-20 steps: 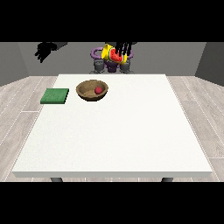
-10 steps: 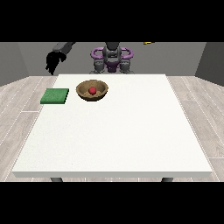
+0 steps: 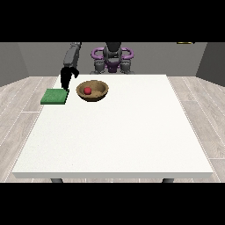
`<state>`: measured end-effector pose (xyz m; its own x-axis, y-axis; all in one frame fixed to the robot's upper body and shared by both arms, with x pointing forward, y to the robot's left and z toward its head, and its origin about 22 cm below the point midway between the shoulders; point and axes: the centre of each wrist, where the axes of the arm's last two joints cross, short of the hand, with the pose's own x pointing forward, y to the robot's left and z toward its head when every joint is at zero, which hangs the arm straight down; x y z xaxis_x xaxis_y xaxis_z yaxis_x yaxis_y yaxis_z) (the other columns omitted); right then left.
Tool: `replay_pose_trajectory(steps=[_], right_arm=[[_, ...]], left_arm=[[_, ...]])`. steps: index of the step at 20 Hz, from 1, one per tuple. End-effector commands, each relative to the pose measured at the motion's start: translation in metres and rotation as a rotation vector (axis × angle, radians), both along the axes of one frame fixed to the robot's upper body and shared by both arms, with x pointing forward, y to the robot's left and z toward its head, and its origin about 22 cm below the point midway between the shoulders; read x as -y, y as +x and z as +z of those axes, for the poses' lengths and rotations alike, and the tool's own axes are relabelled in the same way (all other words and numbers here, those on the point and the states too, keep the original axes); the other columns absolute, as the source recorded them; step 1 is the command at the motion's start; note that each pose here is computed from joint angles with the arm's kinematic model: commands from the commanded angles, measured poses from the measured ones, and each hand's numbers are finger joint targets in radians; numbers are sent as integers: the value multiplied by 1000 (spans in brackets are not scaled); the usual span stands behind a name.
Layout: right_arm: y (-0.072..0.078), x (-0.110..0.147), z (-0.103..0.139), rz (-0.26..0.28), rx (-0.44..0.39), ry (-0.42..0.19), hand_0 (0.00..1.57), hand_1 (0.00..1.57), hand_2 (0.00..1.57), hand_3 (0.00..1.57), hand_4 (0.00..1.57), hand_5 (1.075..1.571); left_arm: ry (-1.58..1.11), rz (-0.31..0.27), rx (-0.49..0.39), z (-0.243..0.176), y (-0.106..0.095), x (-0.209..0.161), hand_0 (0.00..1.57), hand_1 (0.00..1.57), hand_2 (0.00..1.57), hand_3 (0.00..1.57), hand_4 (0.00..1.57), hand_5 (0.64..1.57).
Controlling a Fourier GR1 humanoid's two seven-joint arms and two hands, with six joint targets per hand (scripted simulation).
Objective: Pick the cup and pour the ball into the bowl, then pick the bowl and place it on the pad
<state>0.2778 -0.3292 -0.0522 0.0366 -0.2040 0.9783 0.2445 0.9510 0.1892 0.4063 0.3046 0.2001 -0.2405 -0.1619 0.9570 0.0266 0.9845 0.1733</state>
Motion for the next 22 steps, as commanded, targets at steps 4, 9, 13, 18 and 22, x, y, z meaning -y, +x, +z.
replay_pose_trajectory(steps=[4,9,13,18,22], right_arm=[[14,-23,-17,23,-27,11,0,0,0,0,611,1557],[18,-7,-27,46,23,19,0,0,0,0,536,1554],[35,-33,-29,45,16,9,0,0,0,0,514,1552],[31,-15,-37,-6,99,6,0,0,0,0,469,1548],[32,-60,-46,53,54,17,0,0,0,0,458,1547]], left_arm=[[-10,-8,-15,8,-23,-60,0,0,0,0,984,1552],[-28,-1,55,26,-33,-74,0,0,0,0,1009,1536],[-16,21,53,28,-41,-78,0,0,0,0,1018,1538],[-6,-33,118,35,-53,-82,0,0,0,0,1013,1539],[-14,29,95,46,-59,-111,0,0,0,0,1017,1538]])
